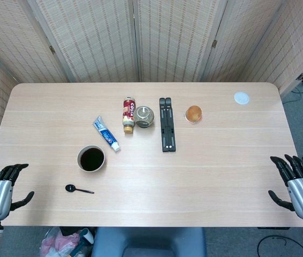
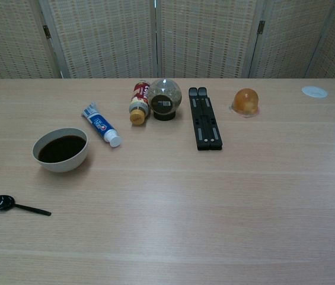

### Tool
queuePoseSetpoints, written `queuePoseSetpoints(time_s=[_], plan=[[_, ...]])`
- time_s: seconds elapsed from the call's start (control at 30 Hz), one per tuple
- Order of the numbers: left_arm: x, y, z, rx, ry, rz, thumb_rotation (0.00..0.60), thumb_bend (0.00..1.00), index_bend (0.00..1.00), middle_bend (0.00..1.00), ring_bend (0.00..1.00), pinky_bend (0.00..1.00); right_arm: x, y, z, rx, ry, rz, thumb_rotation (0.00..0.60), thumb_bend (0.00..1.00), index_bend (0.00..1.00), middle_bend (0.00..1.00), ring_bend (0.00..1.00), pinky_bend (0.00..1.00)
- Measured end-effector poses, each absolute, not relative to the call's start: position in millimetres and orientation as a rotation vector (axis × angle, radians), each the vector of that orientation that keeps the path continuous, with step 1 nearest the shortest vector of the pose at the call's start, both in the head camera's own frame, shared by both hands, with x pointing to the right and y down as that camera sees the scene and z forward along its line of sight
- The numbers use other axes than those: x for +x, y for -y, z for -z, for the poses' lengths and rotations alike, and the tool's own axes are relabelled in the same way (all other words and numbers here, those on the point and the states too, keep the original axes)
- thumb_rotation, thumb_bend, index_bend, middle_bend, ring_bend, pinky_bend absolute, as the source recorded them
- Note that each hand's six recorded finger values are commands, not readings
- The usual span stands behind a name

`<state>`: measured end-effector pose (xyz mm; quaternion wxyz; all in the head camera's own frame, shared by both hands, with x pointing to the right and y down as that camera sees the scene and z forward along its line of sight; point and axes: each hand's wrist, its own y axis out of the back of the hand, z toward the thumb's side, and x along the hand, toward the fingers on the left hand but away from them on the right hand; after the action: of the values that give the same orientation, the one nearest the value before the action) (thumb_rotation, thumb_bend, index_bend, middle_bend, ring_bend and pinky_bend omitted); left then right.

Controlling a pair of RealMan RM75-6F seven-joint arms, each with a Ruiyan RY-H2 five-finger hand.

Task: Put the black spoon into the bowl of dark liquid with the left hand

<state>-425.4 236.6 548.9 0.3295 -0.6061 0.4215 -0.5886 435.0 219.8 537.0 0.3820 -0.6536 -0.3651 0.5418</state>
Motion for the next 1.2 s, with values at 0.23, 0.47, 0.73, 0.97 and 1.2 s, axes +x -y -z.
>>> queuePoseSetpoints(time_s=[0.23, 0.47, 0.73, 0.97, 1.2], plan=[[-424, -232, -552, -1.578, -1.100, 1.538, 0.600, 0.26, 0.24, 0.27, 0.21, 0.31, 436, -217, -540, -1.669, 0.928, -1.391, 0.600, 0.19, 0.02, 0.14, 0.04, 0.05], [-424, -231, -552, -1.578, -1.103, 1.529, 0.600, 0.26, 0.24, 0.27, 0.21, 0.31, 436, -217, -540, -1.667, 0.931, -1.388, 0.600, 0.19, 0.02, 0.14, 0.04, 0.05], [-421, -229, -552, -1.584, -1.099, 1.511, 0.600, 0.26, 0.25, 0.27, 0.21, 0.31, 437, -217, -538, -1.661, 0.938, -1.383, 0.600, 0.19, 0.02, 0.14, 0.04, 0.05], [-413, -226, -556, -1.617, -1.064, 1.471, 0.600, 0.26, 0.27, 0.27, 0.21, 0.31, 438, -217, -538, -1.659, 0.940, -1.380, 0.600, 0.19, 0.02, 0.14, 0.04, 0.05], [-397, -220, -565, -1.675, -0.968, 1.405, 0.600, 0.26, 0.31, 0.29, 0.29, 0.35, 439, -216, -537, -1.655, 0.945, -1.379, 0.600, 0.19, 0.02, 0.14, 0.04, 0.05]])
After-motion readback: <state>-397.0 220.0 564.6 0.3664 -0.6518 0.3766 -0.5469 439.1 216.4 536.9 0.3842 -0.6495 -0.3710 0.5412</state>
